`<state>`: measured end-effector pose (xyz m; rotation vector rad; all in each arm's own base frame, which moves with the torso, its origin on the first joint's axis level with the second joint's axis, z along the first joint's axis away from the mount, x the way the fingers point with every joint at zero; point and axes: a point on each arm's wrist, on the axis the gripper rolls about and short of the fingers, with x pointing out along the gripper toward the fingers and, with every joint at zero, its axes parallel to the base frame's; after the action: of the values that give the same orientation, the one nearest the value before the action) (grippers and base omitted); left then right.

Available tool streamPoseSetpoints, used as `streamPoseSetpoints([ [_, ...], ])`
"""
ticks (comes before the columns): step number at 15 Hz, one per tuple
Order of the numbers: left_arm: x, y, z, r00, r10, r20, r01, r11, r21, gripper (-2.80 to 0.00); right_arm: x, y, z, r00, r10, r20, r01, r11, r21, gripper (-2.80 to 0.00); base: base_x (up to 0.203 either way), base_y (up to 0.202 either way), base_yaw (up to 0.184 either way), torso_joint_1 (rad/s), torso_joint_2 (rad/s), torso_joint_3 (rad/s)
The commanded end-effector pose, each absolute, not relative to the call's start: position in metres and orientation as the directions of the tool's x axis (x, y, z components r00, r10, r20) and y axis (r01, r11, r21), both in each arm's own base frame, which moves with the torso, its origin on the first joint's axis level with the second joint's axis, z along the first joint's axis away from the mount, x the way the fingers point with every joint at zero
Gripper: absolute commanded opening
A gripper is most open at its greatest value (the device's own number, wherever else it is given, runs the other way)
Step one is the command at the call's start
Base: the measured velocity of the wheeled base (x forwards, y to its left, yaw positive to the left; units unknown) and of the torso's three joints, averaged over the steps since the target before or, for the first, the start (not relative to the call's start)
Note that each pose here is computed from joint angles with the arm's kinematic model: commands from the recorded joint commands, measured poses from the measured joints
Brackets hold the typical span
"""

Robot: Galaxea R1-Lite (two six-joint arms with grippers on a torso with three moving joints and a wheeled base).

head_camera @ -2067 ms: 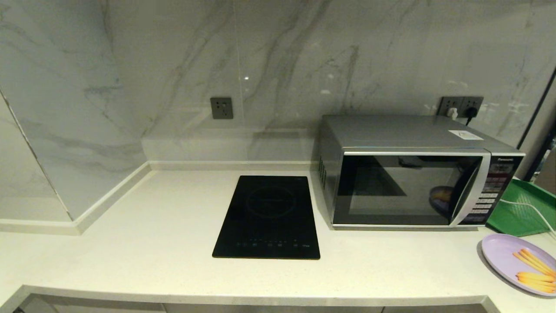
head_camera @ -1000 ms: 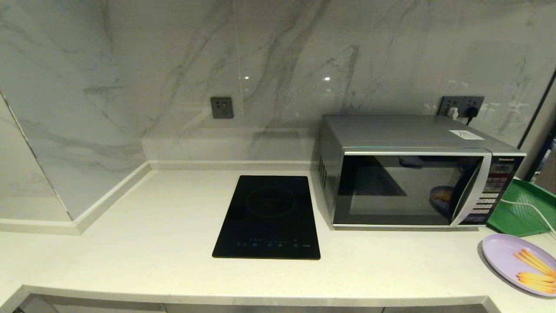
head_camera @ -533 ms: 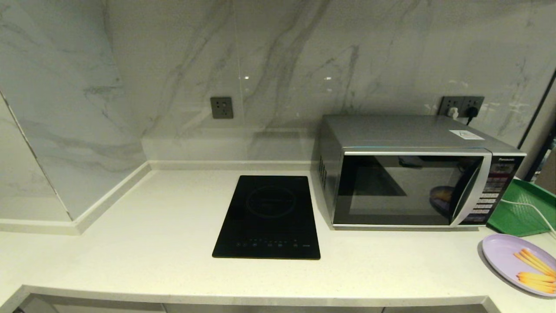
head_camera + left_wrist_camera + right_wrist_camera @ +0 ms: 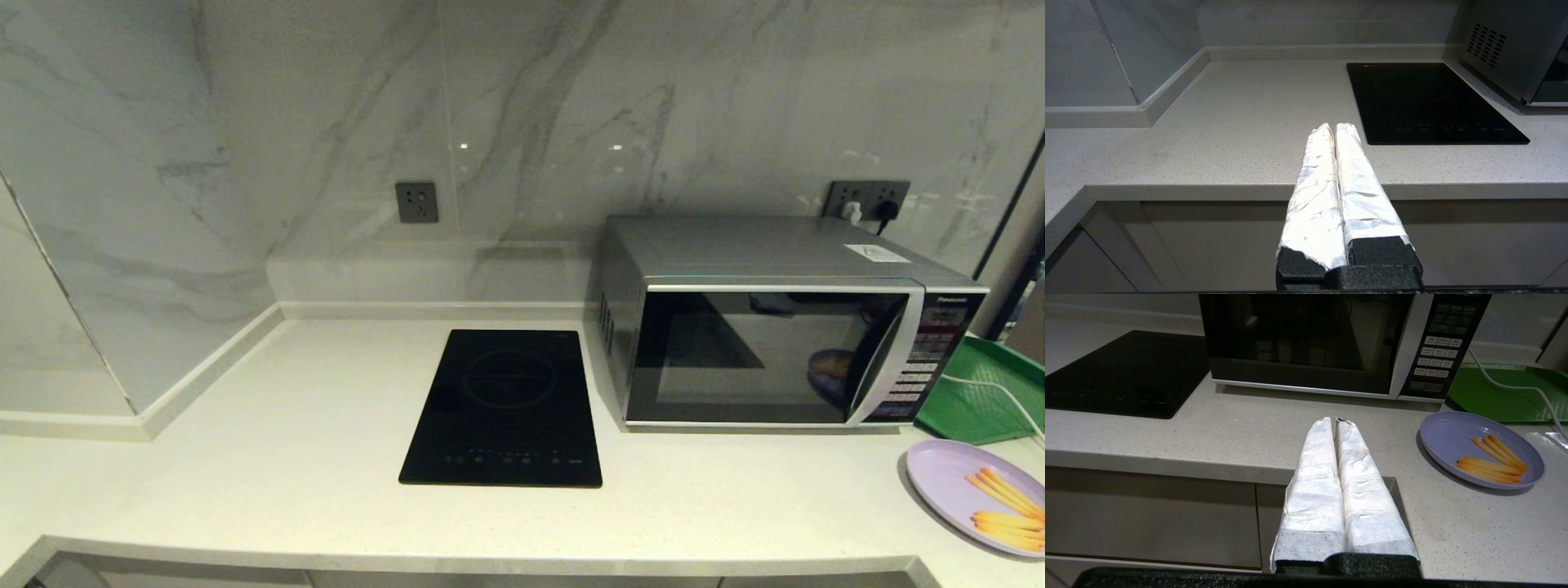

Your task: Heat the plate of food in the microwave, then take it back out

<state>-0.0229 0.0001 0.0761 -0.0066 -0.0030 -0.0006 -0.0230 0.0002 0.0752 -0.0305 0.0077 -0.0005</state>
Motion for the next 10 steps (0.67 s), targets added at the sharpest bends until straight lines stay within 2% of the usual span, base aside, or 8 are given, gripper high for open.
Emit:
streamPoseSetpoints([
  [1,-0.0229,0.0001,0.0761,1.000,0.000,0.003,0.000,1.000,-0.007,-2.80,-0.0231,0.0002,0.0754,1.000,0.000,-0.005,0.000,0.999,-0.032,-2.80,0.000,0.000,0.000,0.000,0.00,0.000],
  [10,-0.0229,0.0001,0.0761,1.000,-0.001,0.003,0.001,1.000,-0.006,-2.80,-0.0231,0.0002,0.0755,1.000,0.000,-0.003,0.000,0.999,-0.032,-2.80,0.000,0.000,0.000,0.000,0.00,0.000],
])
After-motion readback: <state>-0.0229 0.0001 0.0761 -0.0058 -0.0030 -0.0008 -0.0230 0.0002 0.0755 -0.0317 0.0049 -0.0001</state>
